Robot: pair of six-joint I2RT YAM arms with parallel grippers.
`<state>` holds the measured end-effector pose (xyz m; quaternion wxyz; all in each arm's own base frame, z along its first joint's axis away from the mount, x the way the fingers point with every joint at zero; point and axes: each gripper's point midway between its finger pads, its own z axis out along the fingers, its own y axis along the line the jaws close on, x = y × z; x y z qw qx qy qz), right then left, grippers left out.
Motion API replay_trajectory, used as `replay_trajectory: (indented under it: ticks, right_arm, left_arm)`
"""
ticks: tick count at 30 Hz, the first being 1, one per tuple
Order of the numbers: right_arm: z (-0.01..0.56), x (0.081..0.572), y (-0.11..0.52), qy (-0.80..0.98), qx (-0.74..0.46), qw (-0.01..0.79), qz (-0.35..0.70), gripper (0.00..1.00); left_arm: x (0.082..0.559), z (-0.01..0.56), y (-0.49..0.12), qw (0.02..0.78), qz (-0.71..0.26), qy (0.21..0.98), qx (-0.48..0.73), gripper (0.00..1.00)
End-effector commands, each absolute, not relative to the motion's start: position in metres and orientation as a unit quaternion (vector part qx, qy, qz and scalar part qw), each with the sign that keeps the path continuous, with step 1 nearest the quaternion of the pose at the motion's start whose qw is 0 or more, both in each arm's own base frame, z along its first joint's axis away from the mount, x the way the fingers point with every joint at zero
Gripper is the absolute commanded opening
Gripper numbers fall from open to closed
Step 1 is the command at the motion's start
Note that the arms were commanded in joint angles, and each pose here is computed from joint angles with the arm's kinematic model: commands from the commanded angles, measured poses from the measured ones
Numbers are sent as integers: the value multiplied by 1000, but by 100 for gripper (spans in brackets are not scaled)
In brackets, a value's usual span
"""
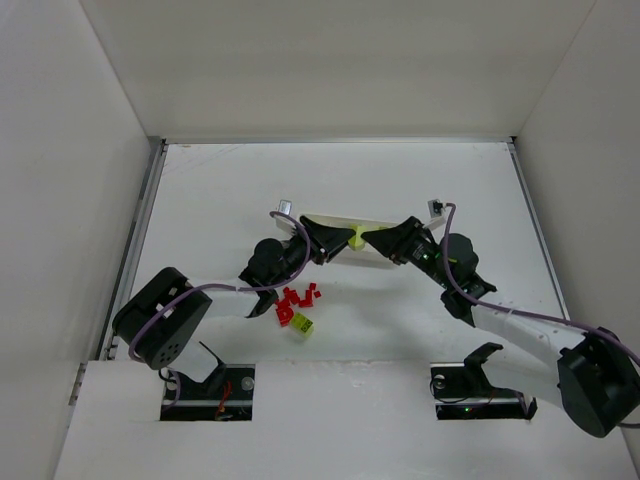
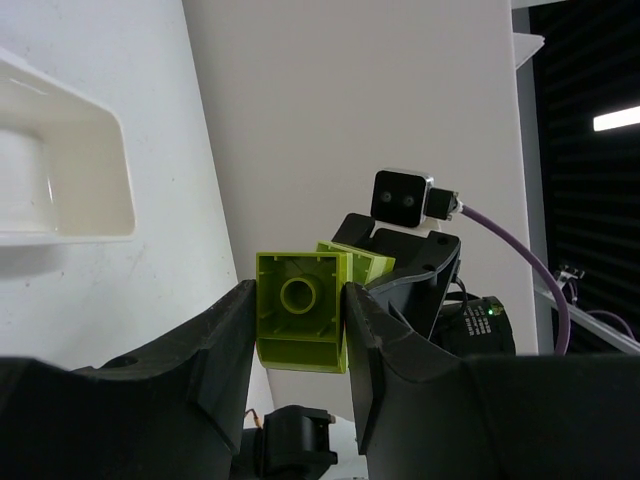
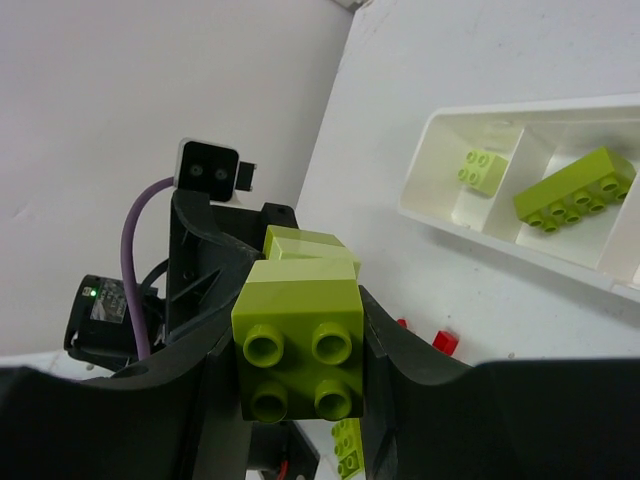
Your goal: Sort the legos into containers by color
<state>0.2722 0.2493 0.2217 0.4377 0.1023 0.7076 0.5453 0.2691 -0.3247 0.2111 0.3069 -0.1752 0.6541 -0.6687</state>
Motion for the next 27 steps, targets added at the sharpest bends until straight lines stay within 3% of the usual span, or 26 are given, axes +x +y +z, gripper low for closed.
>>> replay_trajectory:
  ticks: [1, 27]
  right_arm:
    - [237, 272, 261, 696, 81, 446, 557, 32]
    - [241, 261, 268, 682, 80, 429, 587, 43]
  left_arm:
    - [255, 263, -334, 320, -726, 597, -123, 15]
    - [240, 291, -329, 310, -766, 550, -120, 15]
